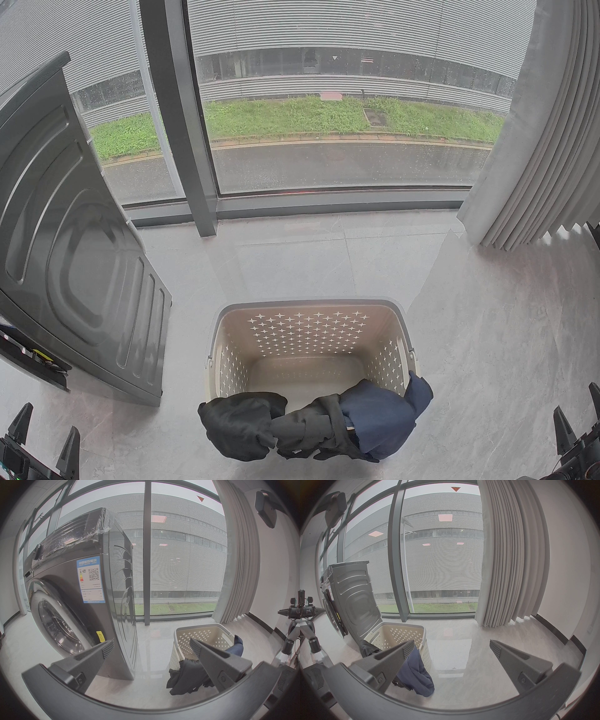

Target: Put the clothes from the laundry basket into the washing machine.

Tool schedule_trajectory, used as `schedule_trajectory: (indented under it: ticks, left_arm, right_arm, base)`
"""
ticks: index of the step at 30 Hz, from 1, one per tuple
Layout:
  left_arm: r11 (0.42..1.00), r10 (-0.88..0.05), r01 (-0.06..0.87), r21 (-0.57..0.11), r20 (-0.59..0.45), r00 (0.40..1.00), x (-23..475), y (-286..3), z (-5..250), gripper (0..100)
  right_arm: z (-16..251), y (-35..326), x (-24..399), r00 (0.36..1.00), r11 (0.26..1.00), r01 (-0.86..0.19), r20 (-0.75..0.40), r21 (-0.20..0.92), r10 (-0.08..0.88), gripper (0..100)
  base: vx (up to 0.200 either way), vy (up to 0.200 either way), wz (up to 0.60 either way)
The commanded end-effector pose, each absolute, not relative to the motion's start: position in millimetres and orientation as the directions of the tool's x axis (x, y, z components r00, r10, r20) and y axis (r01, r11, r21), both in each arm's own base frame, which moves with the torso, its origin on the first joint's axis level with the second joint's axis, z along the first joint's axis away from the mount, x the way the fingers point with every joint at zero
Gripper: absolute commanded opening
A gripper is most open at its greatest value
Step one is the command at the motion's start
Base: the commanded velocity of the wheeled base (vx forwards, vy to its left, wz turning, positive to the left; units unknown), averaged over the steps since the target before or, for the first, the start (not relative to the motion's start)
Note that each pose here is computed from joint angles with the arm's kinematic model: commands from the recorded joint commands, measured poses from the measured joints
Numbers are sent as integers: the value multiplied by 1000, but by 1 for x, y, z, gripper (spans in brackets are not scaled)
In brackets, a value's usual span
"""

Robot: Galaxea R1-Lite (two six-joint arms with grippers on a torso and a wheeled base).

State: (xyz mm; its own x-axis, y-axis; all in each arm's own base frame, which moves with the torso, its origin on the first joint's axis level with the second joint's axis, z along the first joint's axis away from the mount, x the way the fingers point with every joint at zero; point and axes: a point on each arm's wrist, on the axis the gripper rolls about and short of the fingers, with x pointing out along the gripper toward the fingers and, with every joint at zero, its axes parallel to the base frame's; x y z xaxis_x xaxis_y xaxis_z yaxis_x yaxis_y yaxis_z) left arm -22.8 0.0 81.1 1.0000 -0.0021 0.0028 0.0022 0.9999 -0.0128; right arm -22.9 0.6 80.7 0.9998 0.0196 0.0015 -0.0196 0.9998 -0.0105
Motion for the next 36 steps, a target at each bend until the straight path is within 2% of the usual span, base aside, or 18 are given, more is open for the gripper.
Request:
schedule_trajectory:
  ticks: [1, 11, 17, 26, 36]
  left_arm:
    - [1000, -3, 3, -12, 3, 1000, -23, 0, 76, 100]
    - [1000, -2, 2, -9, 3, 1000, -23, 0, 76, 100]
    - [1000, -2, 2, -11, 3, 1000, -23, 0, 76, 100]
    - [1000, -2, 2, -11, 3, 1000, -23, 0, 76, 100]
    - [1000, -2, 2, -12, 3, 1000, -23, 0, 76, 100]
  right_arm:
    - [76, 1, -23, 1000, 1000, -20, -3, -11, 20, 100]
    - [76, 1, -23, 1000, 1000, -20, -3, -11, 20, 100]
    - [76, 1, -23, 1000, 1000, -20, -3, -11, 20, 100]
    - [76, 1, -23, 1000, 1000, -20, -3, -11, 20, 100]
    - [76, 1, -23, 1000, 1000, -20, -3, -11, 20, 100]
  base:
    - [200, 0, 0]
    - [20, 0, 0]
    - [200, 0, 0]
    - [0, 0, 0]
    - [200, 0, 0]
